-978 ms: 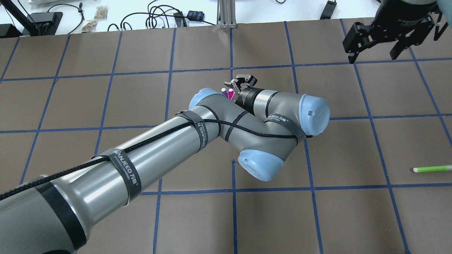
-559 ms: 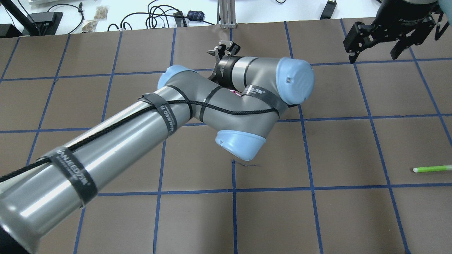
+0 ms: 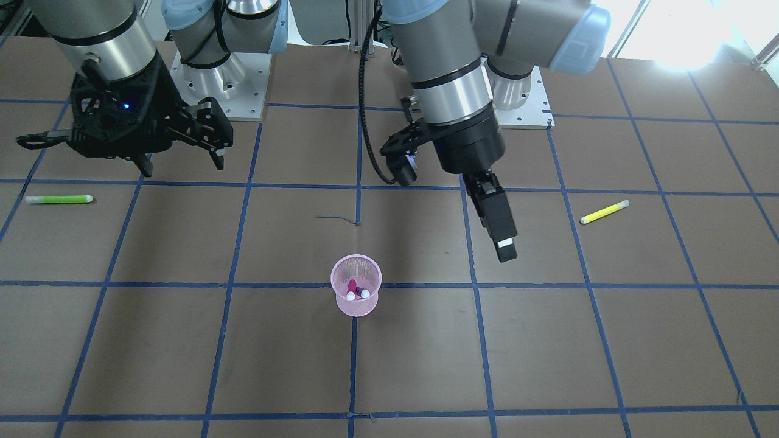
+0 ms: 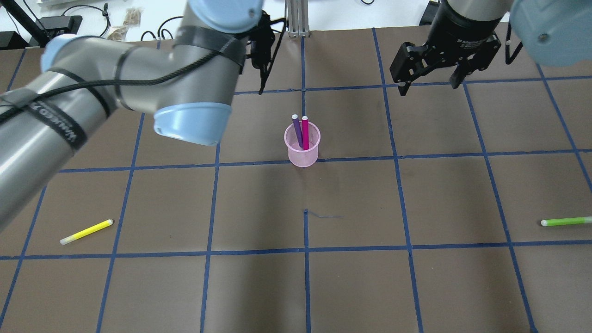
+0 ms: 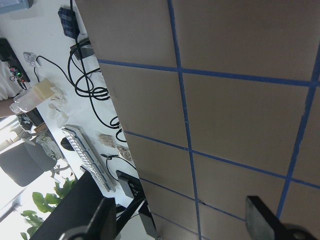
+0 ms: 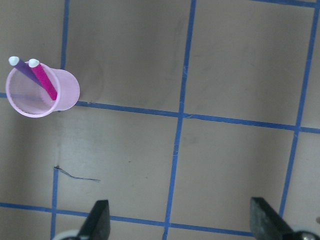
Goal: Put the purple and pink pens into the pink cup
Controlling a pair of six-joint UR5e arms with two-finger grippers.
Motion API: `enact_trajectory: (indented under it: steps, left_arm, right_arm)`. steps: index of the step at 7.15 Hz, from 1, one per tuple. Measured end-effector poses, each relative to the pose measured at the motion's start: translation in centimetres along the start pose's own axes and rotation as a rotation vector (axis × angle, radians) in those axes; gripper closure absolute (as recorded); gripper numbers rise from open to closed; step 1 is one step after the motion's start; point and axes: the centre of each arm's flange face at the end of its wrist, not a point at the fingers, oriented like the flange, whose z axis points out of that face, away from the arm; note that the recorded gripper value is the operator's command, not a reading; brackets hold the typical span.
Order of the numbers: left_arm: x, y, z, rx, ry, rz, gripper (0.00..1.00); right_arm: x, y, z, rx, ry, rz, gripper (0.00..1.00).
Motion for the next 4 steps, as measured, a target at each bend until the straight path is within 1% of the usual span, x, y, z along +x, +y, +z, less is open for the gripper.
enact_trajectory:
  steps: [1, 2, 3, 4]
  left_arm:
    - [-1.3, 3.4, 0.3, 0.064, 0.045, -0.114, 0.10]
    - [-1.8, 6.2, 0.6, 0.107, 0.102, -0.253, 0.04]
    - [-1.7, 8.1, 0.5, 0.119, 0.167, -0.444, 0.02]
    - [-1.2, 9.3, 0.1, 0.098, 0.234, -0.623, 0.00]
  right_arm:
    - [0.0, -0.3, 0.0, 0.001, 0.002, 0.002, 0.00]
    - [0.7, -0.5, 0.2, -0.005, 0.004, 0.022, 0.00]
    - [1.5, -0.6, 0.3, -0.011, 0.007, 0.039, 0.00]
    - [2.1, -0.6, 0.2, -0.010, 0.018, 0.048, 0.00]
